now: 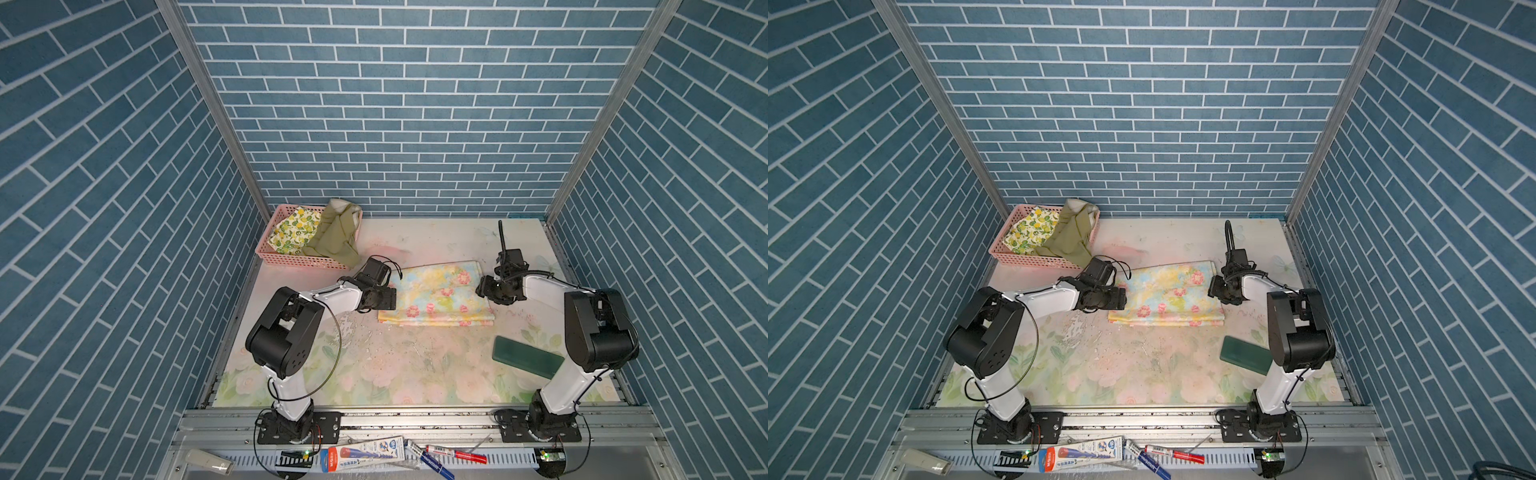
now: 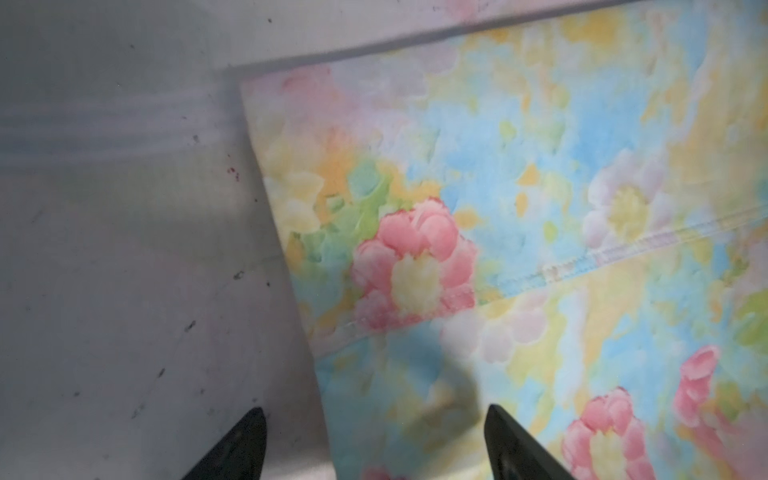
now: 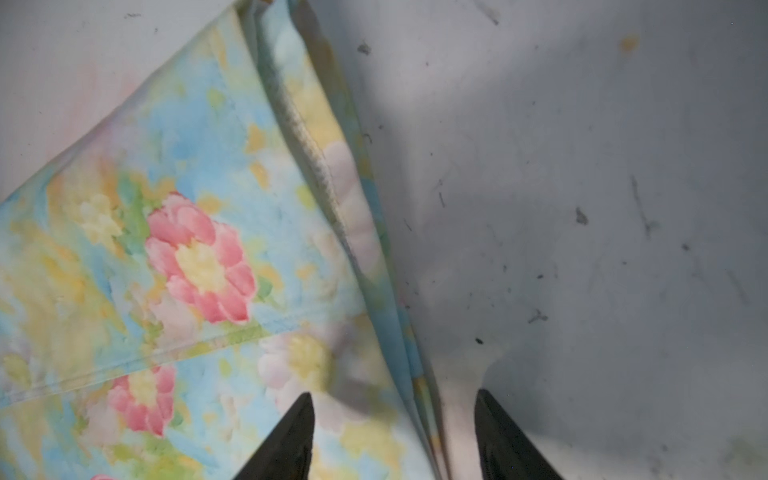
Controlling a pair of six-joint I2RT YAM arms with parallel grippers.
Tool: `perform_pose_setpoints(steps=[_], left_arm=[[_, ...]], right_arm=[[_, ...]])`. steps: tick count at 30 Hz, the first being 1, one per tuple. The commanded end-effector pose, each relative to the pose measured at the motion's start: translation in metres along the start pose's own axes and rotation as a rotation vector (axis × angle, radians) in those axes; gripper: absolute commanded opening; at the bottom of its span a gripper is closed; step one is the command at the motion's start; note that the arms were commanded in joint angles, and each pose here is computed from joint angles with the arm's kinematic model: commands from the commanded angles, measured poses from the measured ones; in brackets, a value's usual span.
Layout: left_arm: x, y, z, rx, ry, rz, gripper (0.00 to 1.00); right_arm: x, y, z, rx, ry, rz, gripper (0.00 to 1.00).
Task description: Fold and stack the skirts
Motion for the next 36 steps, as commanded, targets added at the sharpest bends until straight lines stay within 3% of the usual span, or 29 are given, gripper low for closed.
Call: perform_pose_setpoints(steps=[1,5,7,9,12,17,36], left_arm=[[0.002,0.012,0.01,0.078,-0.019,0.011,0.8],[-0.001,0.023,0.012,0.091,-0.053,0.045,0.72],[-0.001,0.028,0.014,0.099,-0.061,0.052,0.54],[0.0,0.032,0.015,0.108,-0.06,0.047,0.24],[0.001,0.035,0.012,0.102,-0.056,0.034,0.0],[0.0,0.025,-0.001,0.064,-0.046,0.018,0.0],[-0.005,-0.071,-0.06,-0.084,0.105,-0.083,0.0]], right_arm=[[-0.006,0.003,0.005,0.01,-0.025,0.016,0.61],[-0.006,0.011,0.007,0.031,-0.019,0.005,0.6],[-0.006,0.015,0.009,0.041,-0.014,-0.007,0.59],[-0.005,0.016,0.01,0.044,-0.008,-0.02,0.59],[-0.005,0.015,0.011,0.041,-0.005,-0.028,0.58],[-0.005,0.013,0.01,0.036,-0.003,-0.032,0.58],[0.022,0.015,0.031,0.018,0.003,-0.095,0.5]])
Point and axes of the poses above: each gripper's point midway between its finger pads, its own y axis out along the fingers, its own x axis along the line the jaws close on, z = x × y, the point moved 7 cm from there along -y, back along the fingers, and after that the axes turned 11 degrees about y, right-handed, at the moved point
